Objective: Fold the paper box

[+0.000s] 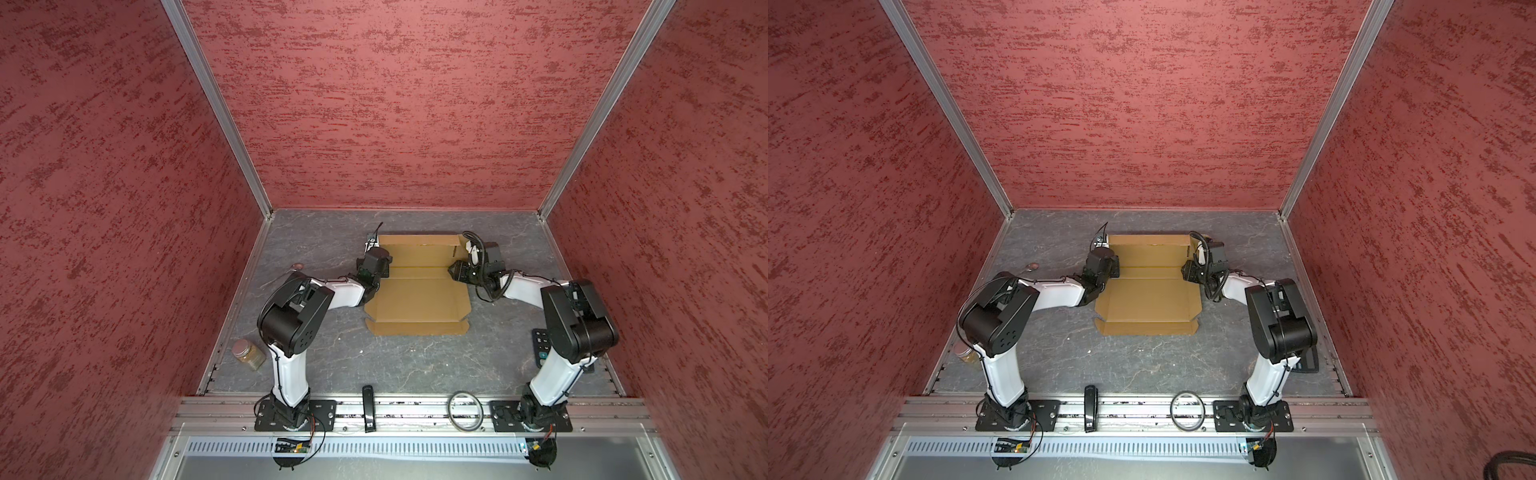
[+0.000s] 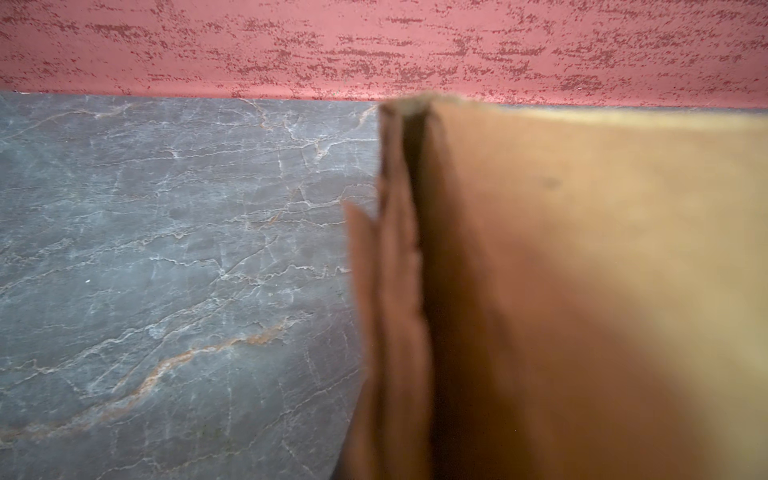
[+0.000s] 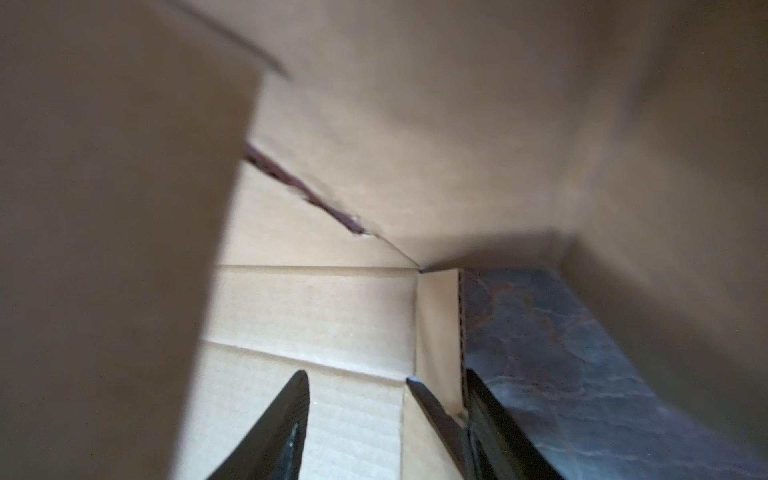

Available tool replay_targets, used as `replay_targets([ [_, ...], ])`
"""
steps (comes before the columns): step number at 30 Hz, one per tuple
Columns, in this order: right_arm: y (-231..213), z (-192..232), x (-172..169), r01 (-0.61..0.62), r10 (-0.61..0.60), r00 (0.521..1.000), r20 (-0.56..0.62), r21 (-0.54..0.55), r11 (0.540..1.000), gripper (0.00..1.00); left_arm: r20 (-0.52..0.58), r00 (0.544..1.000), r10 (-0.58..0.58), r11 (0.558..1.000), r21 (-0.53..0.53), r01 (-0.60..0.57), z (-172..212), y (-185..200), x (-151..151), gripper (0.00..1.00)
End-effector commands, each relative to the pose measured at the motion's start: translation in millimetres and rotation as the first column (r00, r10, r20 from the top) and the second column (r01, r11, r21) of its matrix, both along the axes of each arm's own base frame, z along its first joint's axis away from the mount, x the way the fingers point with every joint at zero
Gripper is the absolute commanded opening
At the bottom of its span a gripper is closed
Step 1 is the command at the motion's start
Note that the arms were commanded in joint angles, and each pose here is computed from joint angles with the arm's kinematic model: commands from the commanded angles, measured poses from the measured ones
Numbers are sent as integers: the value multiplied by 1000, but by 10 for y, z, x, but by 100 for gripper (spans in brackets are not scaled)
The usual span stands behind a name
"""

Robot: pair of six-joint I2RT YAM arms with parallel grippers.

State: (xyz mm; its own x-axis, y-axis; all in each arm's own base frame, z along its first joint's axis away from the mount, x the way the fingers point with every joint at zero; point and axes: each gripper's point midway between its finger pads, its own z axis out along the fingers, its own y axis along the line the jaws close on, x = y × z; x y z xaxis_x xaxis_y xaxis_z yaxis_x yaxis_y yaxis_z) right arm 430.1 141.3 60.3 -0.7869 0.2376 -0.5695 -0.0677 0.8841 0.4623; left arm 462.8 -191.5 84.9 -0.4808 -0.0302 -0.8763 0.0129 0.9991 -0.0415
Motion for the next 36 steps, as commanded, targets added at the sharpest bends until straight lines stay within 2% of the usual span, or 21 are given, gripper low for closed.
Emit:
replay_targets([
  [1,104,302,93,-49,46,995,84,33,998,58,-85,996,-15,999,35,18,-269,4,-65,4],
  [14,332,384,39,-118,114,987,110,30,993,57,-95,995,-6,1000,24,8,-273,-32,-60,3],
  [26,368,327,4,-121,118,988,101,18,993,58,-102,995,1,1000,25,1,-288,-26,-65,3],
  [36,107,735,-189,-74,89,985,148,-105,992,60,-104,994,20,1000,25,-18,-265,46,-54,3],
])
